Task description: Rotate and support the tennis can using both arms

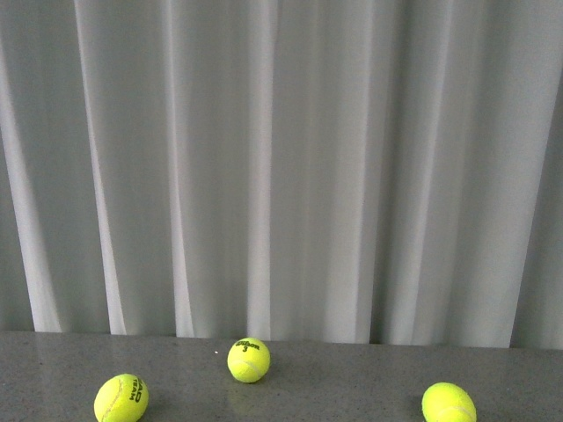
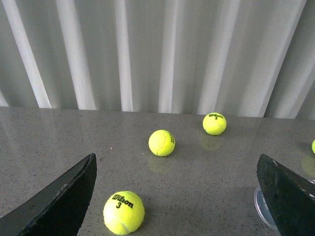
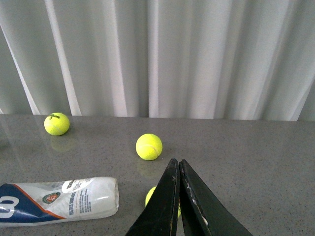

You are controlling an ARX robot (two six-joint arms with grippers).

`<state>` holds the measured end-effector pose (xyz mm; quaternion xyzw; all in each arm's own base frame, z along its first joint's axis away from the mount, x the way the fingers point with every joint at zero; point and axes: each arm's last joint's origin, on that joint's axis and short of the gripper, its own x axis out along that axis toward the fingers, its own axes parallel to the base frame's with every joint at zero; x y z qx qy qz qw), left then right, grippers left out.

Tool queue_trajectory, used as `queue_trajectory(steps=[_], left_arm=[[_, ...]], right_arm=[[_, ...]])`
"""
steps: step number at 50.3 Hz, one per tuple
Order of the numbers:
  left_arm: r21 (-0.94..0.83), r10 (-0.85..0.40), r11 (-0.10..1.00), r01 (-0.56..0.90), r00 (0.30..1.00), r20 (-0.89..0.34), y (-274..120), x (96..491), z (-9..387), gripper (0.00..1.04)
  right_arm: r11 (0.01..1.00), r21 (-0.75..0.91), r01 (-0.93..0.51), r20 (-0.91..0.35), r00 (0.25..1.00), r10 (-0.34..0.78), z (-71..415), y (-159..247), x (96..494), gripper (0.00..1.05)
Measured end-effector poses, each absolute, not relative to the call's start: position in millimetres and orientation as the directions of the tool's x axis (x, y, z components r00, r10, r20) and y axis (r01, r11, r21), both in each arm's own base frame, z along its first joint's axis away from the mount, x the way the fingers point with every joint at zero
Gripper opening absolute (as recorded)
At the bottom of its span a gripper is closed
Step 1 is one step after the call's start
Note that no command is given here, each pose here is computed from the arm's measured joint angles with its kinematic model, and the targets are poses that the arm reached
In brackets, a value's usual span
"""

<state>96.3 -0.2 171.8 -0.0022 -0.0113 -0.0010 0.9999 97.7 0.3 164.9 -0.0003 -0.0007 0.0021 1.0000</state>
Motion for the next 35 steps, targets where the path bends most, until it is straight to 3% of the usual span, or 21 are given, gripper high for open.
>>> queue_trajectory(steps=[3,7,32,35], left_arm=[[-0.004,-0.002,1.0,0.002,1.0,0.023,-0.2,96.2,171.8,0.98],[-0.004,-0.002,1.0,0.002,1.0,0.023,-0.2,96.3,171.8,0.98],[-0.004,-0.002,1.0,0.002,1.0,0.023,-0.2,96.3,171.8,0.98],[-0.004,-0.002,1.0,0.002,1.0,0.023,-0.2,96.3,171.8,0.98]], right_arm=[[1.0,-0.002,-0.004,0.001,1.0,0.004,164.9,0.3,97.7,0.04],[1.0,-0.002,-0.004,0.001,1.0,0.004,164.9,0.3,97.7,0.15],[1.0,-0.002,-0.004,0.002,1.0,0.004,164.9,0.3,97.7,0.98],[1.0,-0.002,-0.004,0.002,1.0,0.004,164.9,0.3,97.7,0.97]])
